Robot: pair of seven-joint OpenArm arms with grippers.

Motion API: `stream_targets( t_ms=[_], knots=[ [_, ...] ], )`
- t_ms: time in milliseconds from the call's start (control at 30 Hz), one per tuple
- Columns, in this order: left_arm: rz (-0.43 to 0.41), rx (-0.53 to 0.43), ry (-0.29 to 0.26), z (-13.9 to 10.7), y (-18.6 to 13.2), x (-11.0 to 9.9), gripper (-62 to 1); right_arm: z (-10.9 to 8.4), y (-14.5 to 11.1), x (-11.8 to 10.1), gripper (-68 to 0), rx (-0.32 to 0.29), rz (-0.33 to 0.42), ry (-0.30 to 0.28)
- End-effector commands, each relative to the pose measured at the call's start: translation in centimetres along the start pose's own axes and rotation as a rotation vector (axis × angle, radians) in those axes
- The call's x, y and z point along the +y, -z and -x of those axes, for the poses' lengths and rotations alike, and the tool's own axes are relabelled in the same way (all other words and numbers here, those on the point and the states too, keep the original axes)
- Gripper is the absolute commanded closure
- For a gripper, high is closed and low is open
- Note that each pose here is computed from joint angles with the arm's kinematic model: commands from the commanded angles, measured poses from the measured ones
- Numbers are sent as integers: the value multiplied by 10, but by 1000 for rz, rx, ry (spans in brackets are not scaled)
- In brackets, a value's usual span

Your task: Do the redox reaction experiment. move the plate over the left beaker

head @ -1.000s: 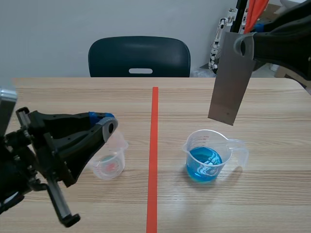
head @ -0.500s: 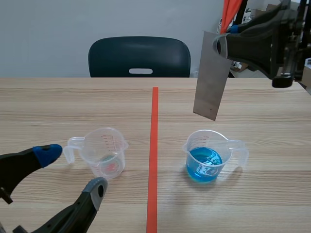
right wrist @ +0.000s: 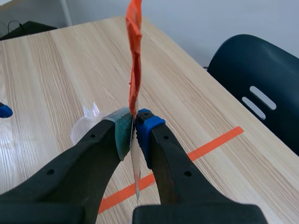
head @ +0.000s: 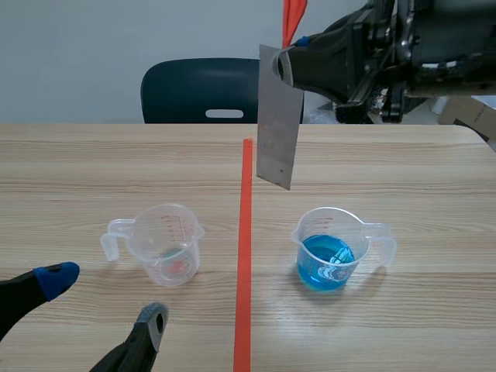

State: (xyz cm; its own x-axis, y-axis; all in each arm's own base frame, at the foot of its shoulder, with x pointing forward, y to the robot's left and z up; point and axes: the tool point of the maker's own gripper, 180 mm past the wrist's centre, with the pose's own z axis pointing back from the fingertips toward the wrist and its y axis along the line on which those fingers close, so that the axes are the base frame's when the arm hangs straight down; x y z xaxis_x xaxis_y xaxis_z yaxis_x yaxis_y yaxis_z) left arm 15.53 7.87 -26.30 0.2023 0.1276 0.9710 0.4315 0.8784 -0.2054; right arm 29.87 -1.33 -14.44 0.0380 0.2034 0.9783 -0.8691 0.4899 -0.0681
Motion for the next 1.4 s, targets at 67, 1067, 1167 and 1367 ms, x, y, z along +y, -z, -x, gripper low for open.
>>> stream_targets(
  t_ms=[67, 1067, 1167, 1367],
  knots=[
    [-29, -53, 7, -10, -8, 9, -623, -13, 13, 11, -6, -40, -37, -31],
    [-117, -325, 181, 42, -113, -2, -623, -8, 124, 75, -6, -47, -137, -29],
    [-122, -354, 207, 38, -117, -3, -623, -8, 128, 80, -6, -55, -150, -33],
    [-122, -353, 207, 38, -117, -3, -623, -10, 130, 88, -6, -58, -168, -35]
  ],
)
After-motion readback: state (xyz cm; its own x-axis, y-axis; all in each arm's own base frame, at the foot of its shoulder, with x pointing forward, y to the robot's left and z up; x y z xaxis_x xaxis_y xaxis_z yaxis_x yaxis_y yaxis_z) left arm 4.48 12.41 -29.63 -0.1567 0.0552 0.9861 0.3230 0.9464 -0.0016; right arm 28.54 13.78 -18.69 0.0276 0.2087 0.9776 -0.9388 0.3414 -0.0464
